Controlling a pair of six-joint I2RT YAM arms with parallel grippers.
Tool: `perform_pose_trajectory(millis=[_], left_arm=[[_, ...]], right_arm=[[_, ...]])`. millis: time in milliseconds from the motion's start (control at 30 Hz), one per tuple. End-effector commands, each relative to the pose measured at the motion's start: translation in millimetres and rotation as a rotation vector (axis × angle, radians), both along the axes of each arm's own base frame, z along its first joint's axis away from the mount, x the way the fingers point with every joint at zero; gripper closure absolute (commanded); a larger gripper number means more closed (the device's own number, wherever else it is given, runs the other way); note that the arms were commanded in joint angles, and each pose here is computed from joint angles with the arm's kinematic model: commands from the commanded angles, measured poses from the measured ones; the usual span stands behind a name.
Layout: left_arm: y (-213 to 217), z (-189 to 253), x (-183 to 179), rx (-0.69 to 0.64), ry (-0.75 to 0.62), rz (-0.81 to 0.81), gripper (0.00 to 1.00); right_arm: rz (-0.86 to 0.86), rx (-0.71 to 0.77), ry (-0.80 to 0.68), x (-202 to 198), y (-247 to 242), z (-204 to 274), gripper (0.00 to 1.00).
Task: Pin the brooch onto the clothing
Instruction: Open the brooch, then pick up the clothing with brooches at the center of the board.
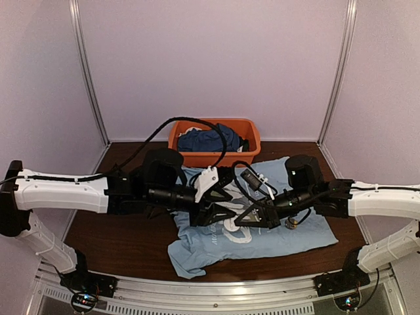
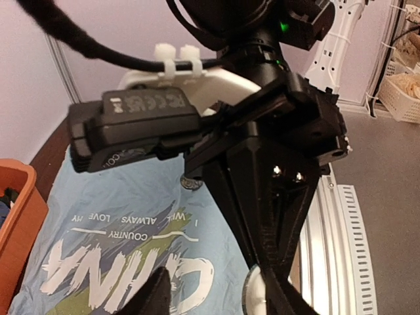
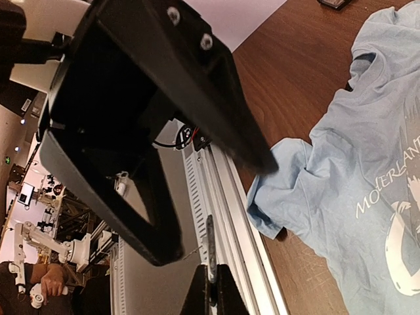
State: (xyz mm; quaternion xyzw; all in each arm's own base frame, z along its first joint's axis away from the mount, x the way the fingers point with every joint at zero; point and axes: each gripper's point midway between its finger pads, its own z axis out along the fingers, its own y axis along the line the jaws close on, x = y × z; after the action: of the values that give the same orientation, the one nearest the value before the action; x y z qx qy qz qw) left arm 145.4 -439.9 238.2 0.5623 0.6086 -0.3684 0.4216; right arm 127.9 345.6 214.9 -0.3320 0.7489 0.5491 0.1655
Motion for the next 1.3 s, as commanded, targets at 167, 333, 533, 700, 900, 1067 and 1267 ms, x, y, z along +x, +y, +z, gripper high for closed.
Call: perform_pose_trajectory(millis=[167,333,533,700,900,1067,1267], left_arm=[[65.4,21.3,39.5,-0.079,-0.014,0.319,0.08],[72.9,-48.7,55.3,0.092,0.078,0.444,0.02],[65.5,-110.6,60.6,0.226,0.134,0.467,0.06],[70.2,-147.3,66.5,0.375,0.122,0.487,0.15],[81.4,-169.0,73.9,0.504,0.075,0.506,0.24],[88.2,-183.5,75.8,0.547,0.077,0.514,0.34],[93.4,-197.4,81.1,0.581,0.084,0.516,0.51]], right_arm=[[-0.288,-0.32,-0.221,59.3,-30.2,-33.2,1.0],[-0.464,-0.462,-0.298,95.9,-48.8,-44.3,1.0],[-0.598,-0.5,-0.212,111.2,-63.9,-58.1,1.0],[-0.736,-0.526,-0.19,120.7,-84.4,-55.2,1.0],[-0.678,-0.491,-0.206,118.0,-75.9,-47.2,1.0],[-0.672,-0.48,-0.225,120.9,-73.4,-43.8,1.0],[-0.617,-0.472,-0.2,117.0,-62.9,-50.2,1.0]])
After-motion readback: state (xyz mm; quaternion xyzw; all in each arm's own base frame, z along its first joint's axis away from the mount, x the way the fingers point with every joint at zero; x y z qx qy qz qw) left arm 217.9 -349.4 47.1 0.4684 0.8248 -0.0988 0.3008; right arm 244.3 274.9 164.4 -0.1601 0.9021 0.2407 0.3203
